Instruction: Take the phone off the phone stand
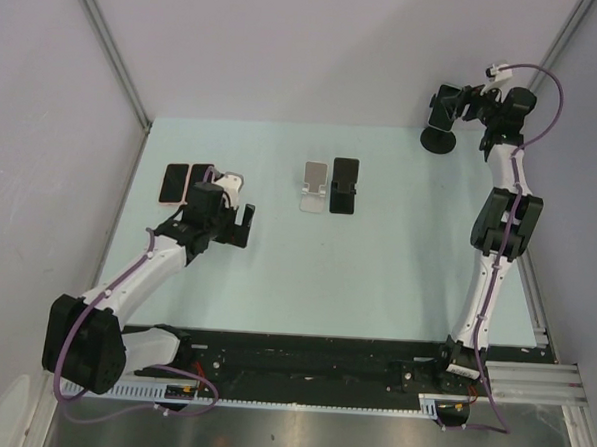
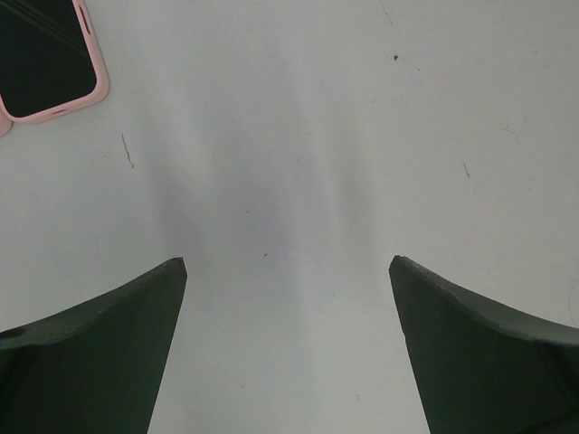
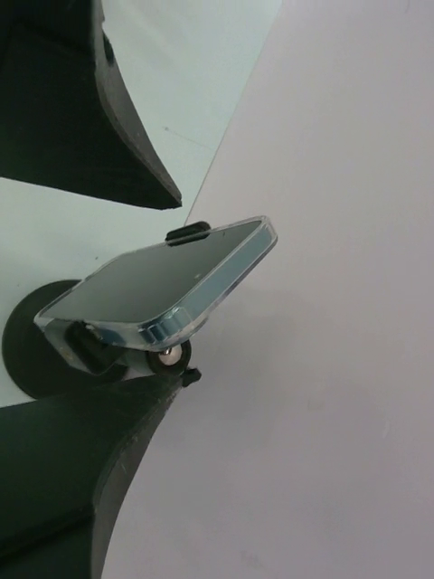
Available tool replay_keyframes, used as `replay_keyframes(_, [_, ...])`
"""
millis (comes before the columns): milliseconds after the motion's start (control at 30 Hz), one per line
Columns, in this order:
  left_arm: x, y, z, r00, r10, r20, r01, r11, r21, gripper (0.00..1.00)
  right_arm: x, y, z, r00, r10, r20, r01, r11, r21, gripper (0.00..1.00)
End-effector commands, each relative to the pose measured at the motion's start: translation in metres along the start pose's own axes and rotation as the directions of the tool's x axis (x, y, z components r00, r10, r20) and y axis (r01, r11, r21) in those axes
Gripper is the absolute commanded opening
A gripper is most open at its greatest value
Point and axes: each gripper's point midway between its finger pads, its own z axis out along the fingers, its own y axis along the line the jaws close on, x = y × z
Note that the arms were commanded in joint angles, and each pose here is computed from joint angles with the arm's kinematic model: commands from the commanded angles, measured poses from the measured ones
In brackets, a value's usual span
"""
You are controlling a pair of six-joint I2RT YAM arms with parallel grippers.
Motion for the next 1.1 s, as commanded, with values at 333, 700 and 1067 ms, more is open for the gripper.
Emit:
replay_keyframes(333, [-0.010,-0.007,-0.002,0.998,0.043,0.047,-0.045,0.998,0.040,1.00,-0.024,0.034,0.001,1.000,0.000,0.015,0.002,0.993,-0.118,0.20])
replay_keyframes(700, [-0.029,-0.013,-0.024,0.989,0.026,0.143,-0.036,0.997,0.068,1.00,-0.081,0.096,-0.044,0.997,0.008,0.072,0.002,0.992,-0.126,0.00])
replay_keyframes(1067, [-0.058,-0.022,-0.070,0.950,0.011,0.313,-0.052,0.991,0.122,1.00,-0.084,0.185,-0.117,0.998,0.058,0.009,-0.057,0.997,-0.059,0.00])
